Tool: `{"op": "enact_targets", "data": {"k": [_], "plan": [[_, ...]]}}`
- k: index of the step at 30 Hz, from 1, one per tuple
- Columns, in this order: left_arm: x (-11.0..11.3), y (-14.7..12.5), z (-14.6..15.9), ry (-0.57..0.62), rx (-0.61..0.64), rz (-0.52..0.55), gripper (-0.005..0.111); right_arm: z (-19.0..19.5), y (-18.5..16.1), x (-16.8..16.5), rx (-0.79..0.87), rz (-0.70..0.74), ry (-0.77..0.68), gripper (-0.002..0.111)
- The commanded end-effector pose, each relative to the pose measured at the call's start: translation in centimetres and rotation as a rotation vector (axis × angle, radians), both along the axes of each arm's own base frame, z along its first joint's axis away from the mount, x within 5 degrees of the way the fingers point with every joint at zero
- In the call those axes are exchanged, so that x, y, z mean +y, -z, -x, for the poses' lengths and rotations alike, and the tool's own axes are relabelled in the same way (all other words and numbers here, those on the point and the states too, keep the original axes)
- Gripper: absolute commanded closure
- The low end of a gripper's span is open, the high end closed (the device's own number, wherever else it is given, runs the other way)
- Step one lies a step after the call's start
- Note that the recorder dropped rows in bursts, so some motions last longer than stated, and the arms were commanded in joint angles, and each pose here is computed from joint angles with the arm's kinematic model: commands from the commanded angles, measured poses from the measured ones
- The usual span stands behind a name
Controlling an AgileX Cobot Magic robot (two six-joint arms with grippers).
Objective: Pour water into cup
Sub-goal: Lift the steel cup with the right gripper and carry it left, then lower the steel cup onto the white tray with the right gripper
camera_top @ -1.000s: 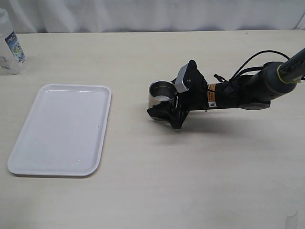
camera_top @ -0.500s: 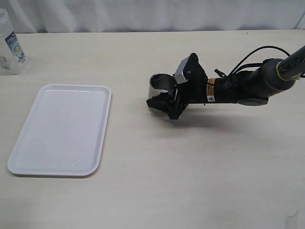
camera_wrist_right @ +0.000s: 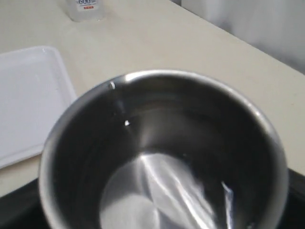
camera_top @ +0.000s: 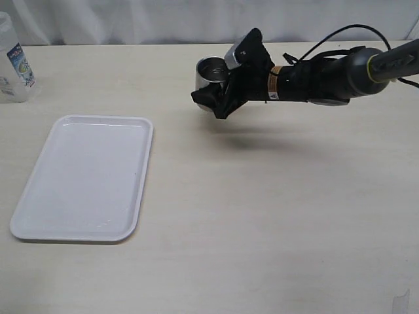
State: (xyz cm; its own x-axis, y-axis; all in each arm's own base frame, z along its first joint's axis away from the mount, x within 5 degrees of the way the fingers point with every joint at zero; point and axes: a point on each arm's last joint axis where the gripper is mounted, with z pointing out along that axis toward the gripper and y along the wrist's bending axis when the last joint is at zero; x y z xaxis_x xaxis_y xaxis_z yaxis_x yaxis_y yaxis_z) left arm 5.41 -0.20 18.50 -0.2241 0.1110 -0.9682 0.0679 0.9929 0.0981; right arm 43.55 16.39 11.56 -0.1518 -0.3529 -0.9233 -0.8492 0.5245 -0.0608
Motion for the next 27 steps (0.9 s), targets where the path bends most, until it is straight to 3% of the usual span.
{"op": "enact_targets", "data": {"k": [1, 7, 19, 27], "plan": [[0.0, 0.0, 0.0, -0.005, -0.007, 0.005, 0.107, -0.9, -2.7, 2.1, -0.073, -0.035, -0.019, 0.104], [0.0, 0.0, 0.0, -0.005, -0.007, 0.005, 0.107, -2.4, -3.4, 4.1, -0.062, -0.099, -0.015, 0.104], [0.0, 0.0, 0.0, -0.005, -0.007, 0.005, 0.107, -3.1, -1.4, 7.9, -0.032, -0.120, -0.038, 0.104], [0.0, 0.0, 0.0, -0.005, -0.007, 0.005, 0.107, -3.1, -1.2, 8.2, -0.010, -0.109, -0.017, 0.104]]}}
